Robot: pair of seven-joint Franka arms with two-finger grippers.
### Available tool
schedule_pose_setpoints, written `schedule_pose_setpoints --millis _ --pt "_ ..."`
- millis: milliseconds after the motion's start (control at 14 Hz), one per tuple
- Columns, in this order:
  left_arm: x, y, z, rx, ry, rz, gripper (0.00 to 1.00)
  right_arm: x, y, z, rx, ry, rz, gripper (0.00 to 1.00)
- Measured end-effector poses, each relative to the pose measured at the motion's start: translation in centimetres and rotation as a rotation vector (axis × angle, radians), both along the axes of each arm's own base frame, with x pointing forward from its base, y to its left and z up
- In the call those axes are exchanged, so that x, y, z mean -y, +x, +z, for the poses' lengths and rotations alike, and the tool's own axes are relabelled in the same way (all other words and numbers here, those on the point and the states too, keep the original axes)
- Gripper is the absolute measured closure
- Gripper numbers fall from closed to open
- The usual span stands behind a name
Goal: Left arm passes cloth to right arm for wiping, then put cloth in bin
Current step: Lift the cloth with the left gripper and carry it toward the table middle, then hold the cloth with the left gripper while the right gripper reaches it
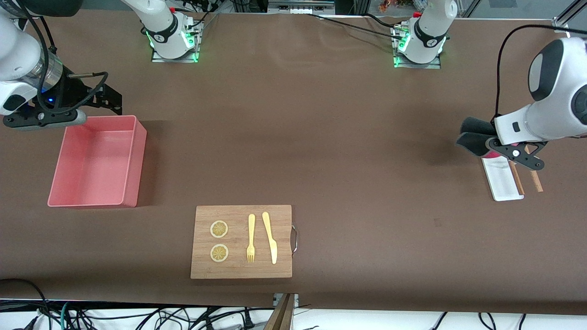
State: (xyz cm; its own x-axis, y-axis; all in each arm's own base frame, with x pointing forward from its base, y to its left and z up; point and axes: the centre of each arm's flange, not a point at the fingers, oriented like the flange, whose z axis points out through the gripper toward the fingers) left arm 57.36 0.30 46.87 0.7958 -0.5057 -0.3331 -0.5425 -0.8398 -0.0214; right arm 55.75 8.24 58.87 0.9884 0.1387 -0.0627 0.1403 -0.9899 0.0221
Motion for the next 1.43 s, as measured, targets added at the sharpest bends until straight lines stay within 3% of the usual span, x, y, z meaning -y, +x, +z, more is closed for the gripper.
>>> schedule_pose_setpoints --millis 214,500,786,1143,1286,1429 --pt "6.7 0.0 3.1 0.020 -0.155 0.055 0.97 0.0 0.0 0.0 0.000 0.000 0.000 0.00" --pt "16.7 -1.4 4.4 -0.050 -0.449 0.211 0.97 0.0 0.0 0.0 0.001 0.000 0.000 0.00" --pt "26.1 -1.5 6.7 -0.025 -0.612 0.155 0.97 0.1 0.0 0.0 0.001 0.000 -0.002 0.00" --pt "31.7 0.0 8.9 0.006 -0.884 0.290 0.97 1.4 0.4 -0.4 -0.006 0.001 -0.025 0.00" --pt "33.3 0.2 8.7 0.004 -0.956 0.332 0.97 0.7 0.4 -0.2 -0.004 0.013 0.052 0.00" --pt "34.7 0.3 8.3 -0.006 -1.005 0.361 0.97 -1.7 0.0 0.2 -0.002 0.022 0.238 0.00"
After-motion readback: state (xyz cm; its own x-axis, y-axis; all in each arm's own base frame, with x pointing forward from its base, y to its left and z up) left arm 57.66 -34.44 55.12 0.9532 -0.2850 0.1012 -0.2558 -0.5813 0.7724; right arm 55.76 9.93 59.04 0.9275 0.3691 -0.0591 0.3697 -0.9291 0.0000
